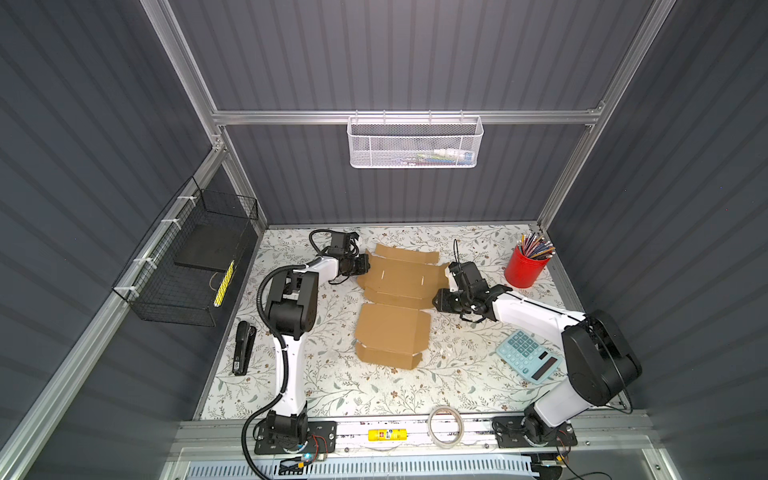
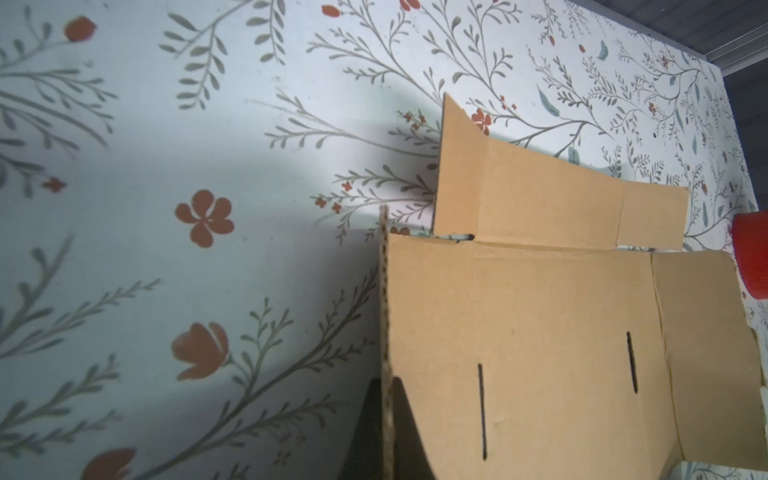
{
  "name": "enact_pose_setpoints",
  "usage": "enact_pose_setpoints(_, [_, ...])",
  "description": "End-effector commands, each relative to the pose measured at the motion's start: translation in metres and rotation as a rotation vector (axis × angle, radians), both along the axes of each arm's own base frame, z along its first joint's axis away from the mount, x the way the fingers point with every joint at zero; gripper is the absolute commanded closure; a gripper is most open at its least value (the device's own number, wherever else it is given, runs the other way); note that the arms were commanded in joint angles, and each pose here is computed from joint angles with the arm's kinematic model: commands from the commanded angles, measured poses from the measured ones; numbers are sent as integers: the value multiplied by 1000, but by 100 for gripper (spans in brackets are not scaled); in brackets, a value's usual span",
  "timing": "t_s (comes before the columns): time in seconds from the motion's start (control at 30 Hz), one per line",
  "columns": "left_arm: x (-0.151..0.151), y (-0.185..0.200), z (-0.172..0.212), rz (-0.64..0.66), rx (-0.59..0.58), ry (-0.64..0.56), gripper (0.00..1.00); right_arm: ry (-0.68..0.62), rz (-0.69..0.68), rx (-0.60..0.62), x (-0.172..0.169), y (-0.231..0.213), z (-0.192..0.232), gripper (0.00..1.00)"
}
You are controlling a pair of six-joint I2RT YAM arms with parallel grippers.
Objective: Fold the paper box
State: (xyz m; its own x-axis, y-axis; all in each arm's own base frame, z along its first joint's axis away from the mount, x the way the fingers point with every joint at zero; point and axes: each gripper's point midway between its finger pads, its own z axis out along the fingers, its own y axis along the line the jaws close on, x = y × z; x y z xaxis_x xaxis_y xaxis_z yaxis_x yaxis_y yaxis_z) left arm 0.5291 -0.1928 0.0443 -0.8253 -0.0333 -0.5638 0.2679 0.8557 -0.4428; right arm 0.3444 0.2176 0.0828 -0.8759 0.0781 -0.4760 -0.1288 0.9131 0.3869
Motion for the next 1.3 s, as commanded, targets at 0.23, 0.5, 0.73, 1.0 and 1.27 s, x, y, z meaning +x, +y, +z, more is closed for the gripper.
enact_pose_setpoints(0.23, [-8,8,39,27,-15,-84,100,0,2,32,-5,10,4,54])
enact_pose_setpoints(0.5, [-27,29,43,98,44,-109,100,11,8,82,-2,22,10,49])
enact_pose_setpoints(0.73, [-43,47,57,178,56,-162,100,17,34,171,5,43,21,47])
enact_pose_setpoints(1.0, [-59,62,70,282,18,-238,100,36,36,246,21,64,35,47])
enact_pose_setpoints(1.27, [-72,80,88,385,-4,-343,100,21,-57,293,38,67,60,45])
